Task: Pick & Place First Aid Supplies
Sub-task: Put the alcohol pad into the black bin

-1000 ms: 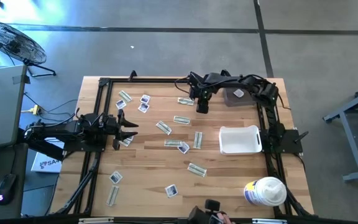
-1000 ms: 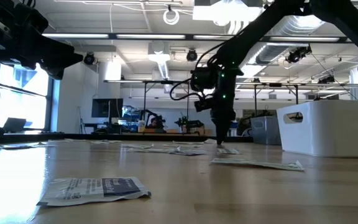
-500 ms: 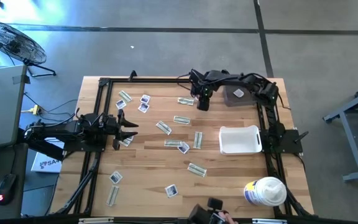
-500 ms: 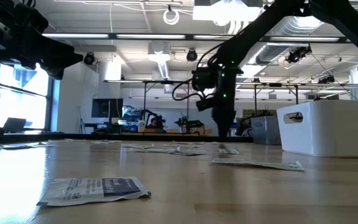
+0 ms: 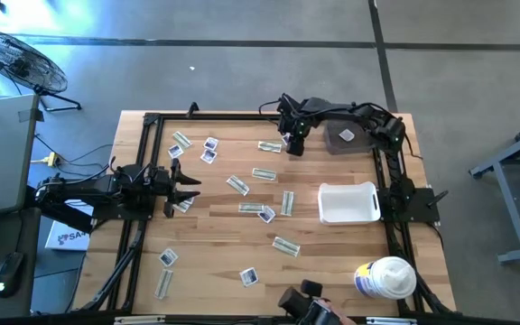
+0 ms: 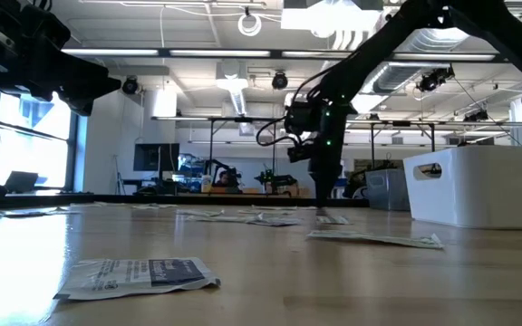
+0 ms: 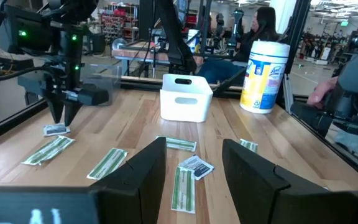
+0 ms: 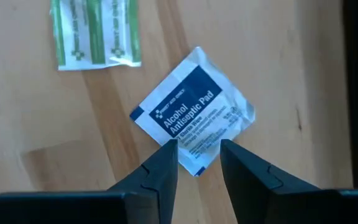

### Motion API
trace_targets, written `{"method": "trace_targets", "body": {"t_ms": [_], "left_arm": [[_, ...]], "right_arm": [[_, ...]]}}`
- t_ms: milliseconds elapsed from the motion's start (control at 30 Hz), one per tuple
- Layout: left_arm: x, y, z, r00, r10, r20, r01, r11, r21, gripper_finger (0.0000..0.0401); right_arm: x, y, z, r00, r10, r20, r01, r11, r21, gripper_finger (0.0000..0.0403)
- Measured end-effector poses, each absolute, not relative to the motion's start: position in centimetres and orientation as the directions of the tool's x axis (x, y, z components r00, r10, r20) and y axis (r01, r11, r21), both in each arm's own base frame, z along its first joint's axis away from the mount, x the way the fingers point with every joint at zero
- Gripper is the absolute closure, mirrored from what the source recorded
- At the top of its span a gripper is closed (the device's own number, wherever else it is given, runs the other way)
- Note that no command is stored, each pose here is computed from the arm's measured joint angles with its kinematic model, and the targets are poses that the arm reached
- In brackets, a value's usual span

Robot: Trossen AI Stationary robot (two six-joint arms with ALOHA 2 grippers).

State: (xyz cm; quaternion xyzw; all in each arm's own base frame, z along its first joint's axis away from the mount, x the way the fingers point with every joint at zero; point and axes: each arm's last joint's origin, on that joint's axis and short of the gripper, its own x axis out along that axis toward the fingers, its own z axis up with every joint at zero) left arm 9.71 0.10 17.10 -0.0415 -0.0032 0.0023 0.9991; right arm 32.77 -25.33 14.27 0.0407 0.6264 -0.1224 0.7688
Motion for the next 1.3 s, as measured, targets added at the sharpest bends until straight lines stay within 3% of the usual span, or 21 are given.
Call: {"method": "trace_targets", "body": {"t_ms": [200,400,567,733,967,1300], "left_arm": [[9.7,0.1,17.1,1.000,0.005,0.006,-0.004,0.997,-0.083,0.0245],[9.7,0.1,17.1,1.000,0.004,0.006,-0.004,0.997,-0.083,0.0245],[9.7,0.1,17.1,1.000,0.005,0.006,-0.004,0.997,-0.083,0.0245],[9.7,0.1,17.1,1.000,0.005,0.006,-0.004,0.997,-0.083,0.0245],[9.7,0.1,17.1,1.000,0.005,0.006,-0.004,0.997,-0.083,0.0245],[9.7,0.1,17.1,1.000,0.005,0.006,-0.004,0.997,-0.083,0.0245]], "right_arm": [[32.3,-25.1,14.0,0.158,-0.106,-0.982,0.341,0.939,-0.046,0.0288],[31.9,-24.6,14.1,0.117,-0.041,-0.992,0.530,0.848,0.027,0.0288],[32.0,-23.6,14.8,0.121,-0.013,-0.993,0.546,0.836,0.055,0.0288],[32.5,-22.7,16.9,0.171,-0.052,-0.984,0.387,0.922,0.018,0.0288],[32.7,-21.4,16.2,0.090,-0.093,-0.992,-0.013,0.995,-0.094,0.0288],[31.9,-20.5,13.8,0.001,-0.213,-0.977,-0.137,0.968,-0.212,0.0288]]}}
